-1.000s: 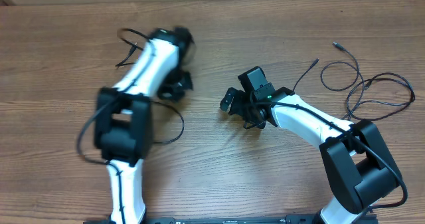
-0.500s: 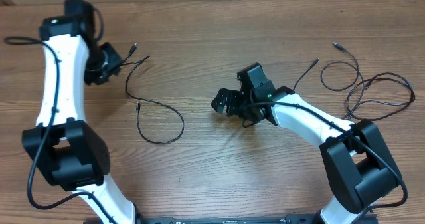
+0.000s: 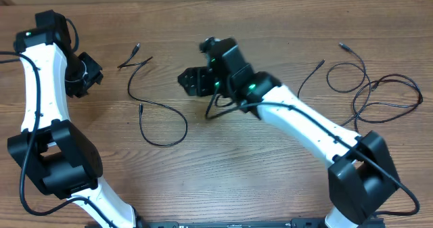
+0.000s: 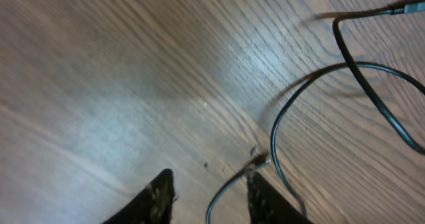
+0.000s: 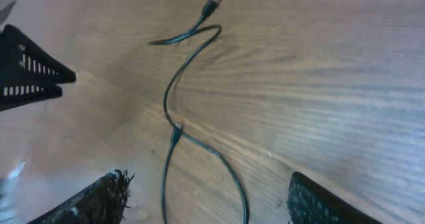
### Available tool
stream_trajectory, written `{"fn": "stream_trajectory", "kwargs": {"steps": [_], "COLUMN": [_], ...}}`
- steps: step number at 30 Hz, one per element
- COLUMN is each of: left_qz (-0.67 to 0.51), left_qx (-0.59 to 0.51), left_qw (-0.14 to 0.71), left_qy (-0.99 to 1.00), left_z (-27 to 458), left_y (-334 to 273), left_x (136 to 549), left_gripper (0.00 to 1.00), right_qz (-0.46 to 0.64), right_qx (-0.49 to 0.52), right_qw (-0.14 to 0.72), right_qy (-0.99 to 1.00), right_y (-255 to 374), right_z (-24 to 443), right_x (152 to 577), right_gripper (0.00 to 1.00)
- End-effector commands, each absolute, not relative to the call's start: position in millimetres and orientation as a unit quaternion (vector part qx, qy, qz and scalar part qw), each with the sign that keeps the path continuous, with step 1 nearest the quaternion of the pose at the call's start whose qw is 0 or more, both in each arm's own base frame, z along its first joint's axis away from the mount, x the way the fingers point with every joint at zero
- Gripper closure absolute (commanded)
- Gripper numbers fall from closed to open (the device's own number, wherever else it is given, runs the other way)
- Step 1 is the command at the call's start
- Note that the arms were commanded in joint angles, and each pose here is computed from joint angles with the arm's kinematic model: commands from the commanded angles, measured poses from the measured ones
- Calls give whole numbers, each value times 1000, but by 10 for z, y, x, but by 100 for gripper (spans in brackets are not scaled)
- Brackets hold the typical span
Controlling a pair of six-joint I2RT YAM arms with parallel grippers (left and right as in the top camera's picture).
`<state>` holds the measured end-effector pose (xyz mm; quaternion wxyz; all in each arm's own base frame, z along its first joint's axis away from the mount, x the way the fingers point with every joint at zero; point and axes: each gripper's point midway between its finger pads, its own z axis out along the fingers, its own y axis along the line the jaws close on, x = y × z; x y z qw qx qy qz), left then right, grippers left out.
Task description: Untangle cables
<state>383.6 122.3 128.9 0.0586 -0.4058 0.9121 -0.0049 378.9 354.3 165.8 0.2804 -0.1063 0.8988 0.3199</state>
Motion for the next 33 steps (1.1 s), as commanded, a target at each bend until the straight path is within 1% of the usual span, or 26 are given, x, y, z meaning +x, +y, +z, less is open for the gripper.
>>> {"fn": "stream_trajectory", "kwargs": {"steps": [1,2,4,5,10,13,18,19,22,23,24,26,29,33], "left_qz": [-20,-23,-24,-24,-28,-29,-18,-17,-24,-36,-54,-97,-151,-157], "left_qx": [-397,-391,-381,-372,-337,-319,-301,-300,-298,-297,-295,-287,-261,-219], "left_qw": [40,40,40,40,47,53,59,58,57,55,52,43,28,20], "left_qy": [917,919,924,927,940,946,952,952,953,953,953,952,953,963], "left_z": [1055,1000,896,840,550,382,190,169,146,147,152,172,214,220], "left_y": [1016,964,875,823,565,417,305,294,256,216,146,-35,-373,-732], "left_x": [3835,3848,3865,3872,3908,3913,3870,3857,3855,3860,3873,3889,3884,3836], "left_gripper": [66,64,53,50,49,48,48,51,75,81,84,87,92,93], "right_qz": [243,241,239,236,218,200,163,158,144,140,135,125,112,98], "right_qx": [-87,-88,-78,-72,-37,1,32,37,55,62,68,84,117,136], "right_qw": [331,328,317,312,285,259,219,214,196,192,188,178,161,144], "right_qy": [908,909,914,918,933,945,962,963,968,970,971,972,974,975], "right_y": [3477,3477,3458,3428,3206,2985,2597,2544,2352,2280,2217,2080,1865,1671], "right_z": [1537,1513,1458,1432,1312,1207,1041,1023,965,949,934,904,860,819], "right_x": [3930,3921,3900,3898,3924,3939,3929,3927,3930,3938,3942,3947,3943,3917], "right_gripper": [25,24,23,20,19,18,17,17,17,17,18,22,22,22]}}
